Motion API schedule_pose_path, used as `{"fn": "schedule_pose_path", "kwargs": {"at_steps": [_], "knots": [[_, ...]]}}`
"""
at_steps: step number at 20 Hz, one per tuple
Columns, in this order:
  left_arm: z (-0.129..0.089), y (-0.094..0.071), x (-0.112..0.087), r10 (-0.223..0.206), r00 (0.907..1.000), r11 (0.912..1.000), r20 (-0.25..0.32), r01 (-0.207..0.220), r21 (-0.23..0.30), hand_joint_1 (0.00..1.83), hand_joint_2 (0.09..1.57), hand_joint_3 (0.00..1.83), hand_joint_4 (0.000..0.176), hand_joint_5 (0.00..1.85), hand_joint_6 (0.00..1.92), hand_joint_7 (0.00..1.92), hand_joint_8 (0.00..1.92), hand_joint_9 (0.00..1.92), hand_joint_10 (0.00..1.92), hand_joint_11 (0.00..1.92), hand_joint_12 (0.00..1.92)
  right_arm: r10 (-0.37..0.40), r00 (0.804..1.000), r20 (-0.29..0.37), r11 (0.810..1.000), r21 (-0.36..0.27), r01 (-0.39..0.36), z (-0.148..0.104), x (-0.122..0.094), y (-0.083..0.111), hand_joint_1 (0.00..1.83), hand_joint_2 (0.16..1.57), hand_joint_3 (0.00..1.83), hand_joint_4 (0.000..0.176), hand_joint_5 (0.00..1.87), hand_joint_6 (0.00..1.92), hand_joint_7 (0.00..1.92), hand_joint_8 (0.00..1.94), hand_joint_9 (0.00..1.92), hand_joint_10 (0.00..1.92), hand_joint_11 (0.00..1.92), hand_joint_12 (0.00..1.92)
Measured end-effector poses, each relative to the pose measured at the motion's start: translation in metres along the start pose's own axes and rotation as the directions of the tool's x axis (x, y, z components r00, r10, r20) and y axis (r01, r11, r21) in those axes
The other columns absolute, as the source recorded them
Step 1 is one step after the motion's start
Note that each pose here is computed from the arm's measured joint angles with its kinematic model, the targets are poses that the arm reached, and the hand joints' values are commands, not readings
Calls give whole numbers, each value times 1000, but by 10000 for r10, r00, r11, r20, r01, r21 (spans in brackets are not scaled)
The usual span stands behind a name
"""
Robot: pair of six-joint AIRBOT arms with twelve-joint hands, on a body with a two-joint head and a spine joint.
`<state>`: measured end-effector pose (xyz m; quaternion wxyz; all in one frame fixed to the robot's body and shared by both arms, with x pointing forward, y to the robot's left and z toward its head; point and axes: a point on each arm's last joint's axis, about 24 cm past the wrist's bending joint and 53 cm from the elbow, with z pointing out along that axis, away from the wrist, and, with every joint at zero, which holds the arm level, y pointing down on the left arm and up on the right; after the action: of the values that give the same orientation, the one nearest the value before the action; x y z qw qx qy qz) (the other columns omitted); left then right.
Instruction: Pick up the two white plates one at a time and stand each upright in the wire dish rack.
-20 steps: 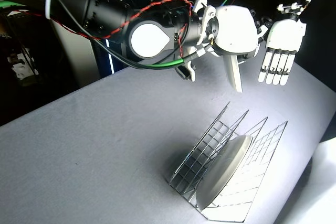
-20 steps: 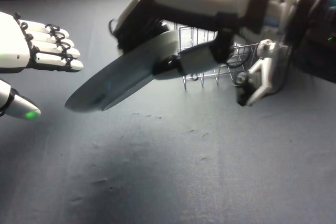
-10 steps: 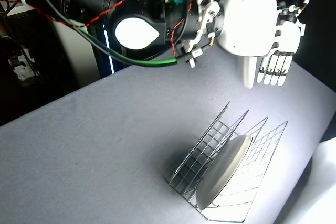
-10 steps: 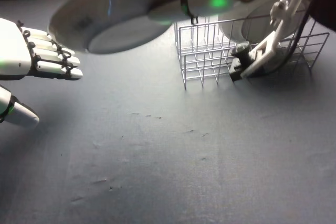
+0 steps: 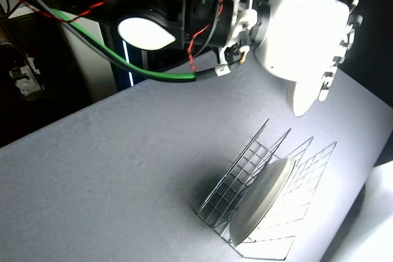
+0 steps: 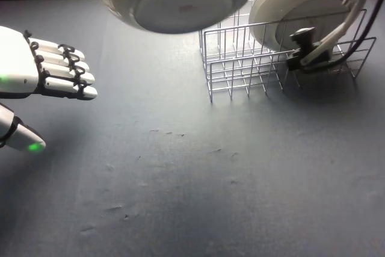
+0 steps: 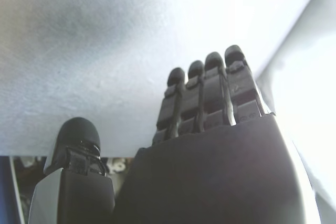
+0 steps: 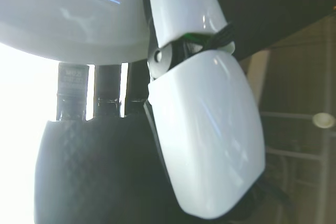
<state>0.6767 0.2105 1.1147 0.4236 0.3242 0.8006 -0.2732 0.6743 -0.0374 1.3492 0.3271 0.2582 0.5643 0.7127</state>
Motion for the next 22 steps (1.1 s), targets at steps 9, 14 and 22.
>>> {"fn": "schedule_pose_path", "kwargs": {"at_steps": [9,14,22], "knots": [[2,-4,1,-8,10000,10000,-9,8,80,0,1200,4,0,51,7,32,11,1,0,0,0,-42,9997,253,9999,107,39,-21,-11,2,1490,1087,2,0,943,938,1029,798,964,956,871,1515],[3,-7,2,-8,10000,9999,-46,9,145,0,1192,0,0,39,1,6,0,0,0,0,0,-197,9986,483,9980,613,167,-31,-24,-19,1489,1091,1,0,934,941,1001,812,962,985,887,1508],[4,-9,2,-2,10000,9998,-50,3,183,0,1197,2,0,59,13,25,10,0,0,0,0,-471,9952,853,9937,1055,380,-39,-42,-46,1490,1087,0,0,954,920,1013,782,964,982,893,1498]]}}
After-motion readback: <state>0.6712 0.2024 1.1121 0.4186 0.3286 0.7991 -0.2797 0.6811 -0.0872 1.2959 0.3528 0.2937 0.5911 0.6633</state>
